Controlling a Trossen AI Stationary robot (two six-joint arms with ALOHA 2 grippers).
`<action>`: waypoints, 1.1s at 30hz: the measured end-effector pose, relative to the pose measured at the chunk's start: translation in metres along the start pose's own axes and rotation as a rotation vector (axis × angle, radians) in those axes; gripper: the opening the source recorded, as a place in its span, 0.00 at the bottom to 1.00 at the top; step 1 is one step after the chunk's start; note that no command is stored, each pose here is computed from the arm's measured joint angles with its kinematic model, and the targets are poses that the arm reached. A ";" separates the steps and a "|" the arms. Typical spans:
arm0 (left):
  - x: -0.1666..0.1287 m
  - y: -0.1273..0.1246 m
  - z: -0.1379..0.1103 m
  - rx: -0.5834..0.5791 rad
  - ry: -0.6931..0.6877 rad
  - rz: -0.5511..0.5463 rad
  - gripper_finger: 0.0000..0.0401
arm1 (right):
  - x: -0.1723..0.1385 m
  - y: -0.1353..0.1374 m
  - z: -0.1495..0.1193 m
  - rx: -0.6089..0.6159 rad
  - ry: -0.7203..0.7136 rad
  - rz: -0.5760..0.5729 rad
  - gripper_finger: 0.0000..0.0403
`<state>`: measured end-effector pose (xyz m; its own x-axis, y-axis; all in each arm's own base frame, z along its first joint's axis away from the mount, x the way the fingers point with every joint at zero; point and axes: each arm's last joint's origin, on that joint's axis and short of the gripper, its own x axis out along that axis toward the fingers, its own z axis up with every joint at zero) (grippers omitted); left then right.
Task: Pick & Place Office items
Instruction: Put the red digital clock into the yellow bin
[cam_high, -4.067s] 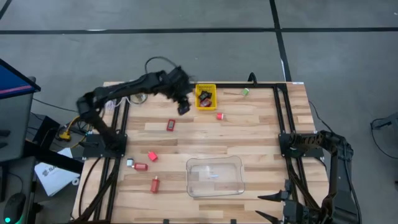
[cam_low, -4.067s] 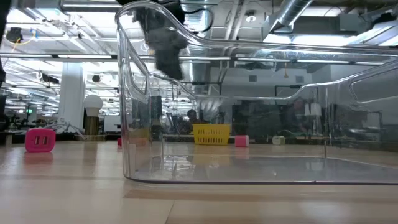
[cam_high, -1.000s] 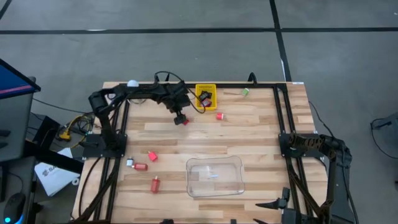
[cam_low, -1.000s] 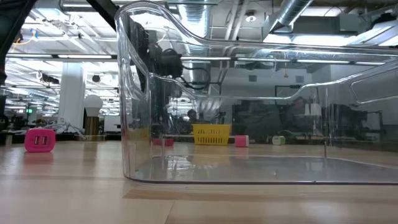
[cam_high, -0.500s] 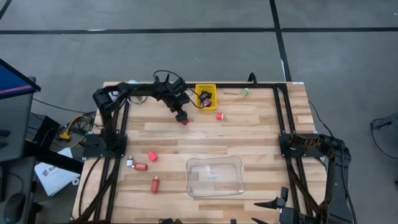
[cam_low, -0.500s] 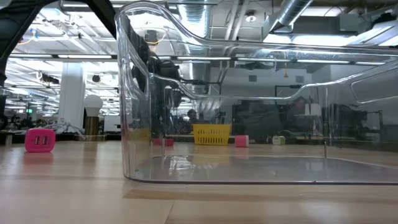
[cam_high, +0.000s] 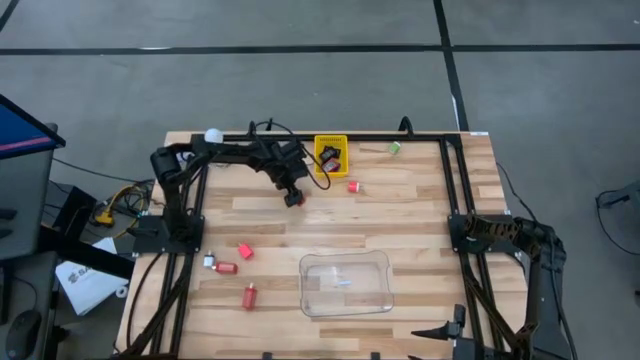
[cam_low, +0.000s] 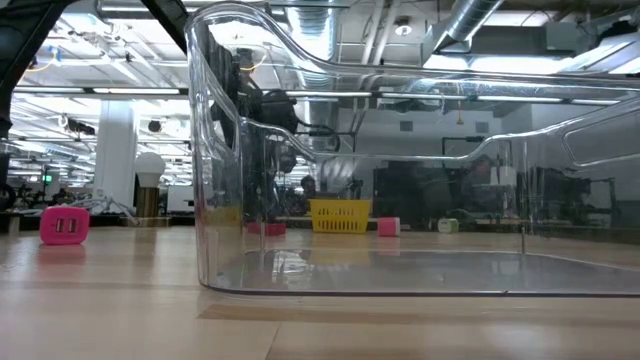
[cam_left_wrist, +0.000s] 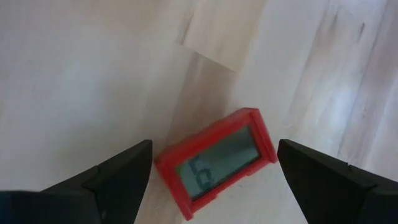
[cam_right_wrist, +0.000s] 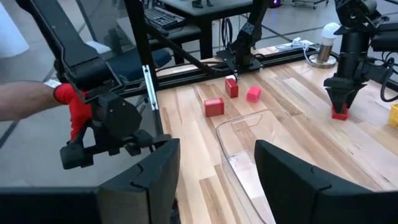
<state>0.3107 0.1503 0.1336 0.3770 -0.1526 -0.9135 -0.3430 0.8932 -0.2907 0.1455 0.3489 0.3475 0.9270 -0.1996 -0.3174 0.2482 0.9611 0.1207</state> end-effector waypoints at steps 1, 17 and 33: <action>0.000 -0.002 0.000 0.002 0.004 -0.002 0.85 | -0.001 0.000 0.000 0.000 -0.001 0.003 0.50; -0.036 -0.035 -0.022 0.059 -0.068 -0.015 0.85 | -0.001 0.003 -0.005 -0.018 -0.007 0.003 0.50; -0.005 -0.066 -0.046 0.263 -0.099 0.177 0.85 | 0.002 0.003 -0.005 -0.024 -0.007 -0.004 0.50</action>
<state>0.2916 0.0729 0.1443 0.4174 0.0453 -0.9076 -0.1813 0.9828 -0.0343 0.1467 0.3523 0.3429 0.9279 -0.2050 -0.3113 0.2455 0.9646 0.0966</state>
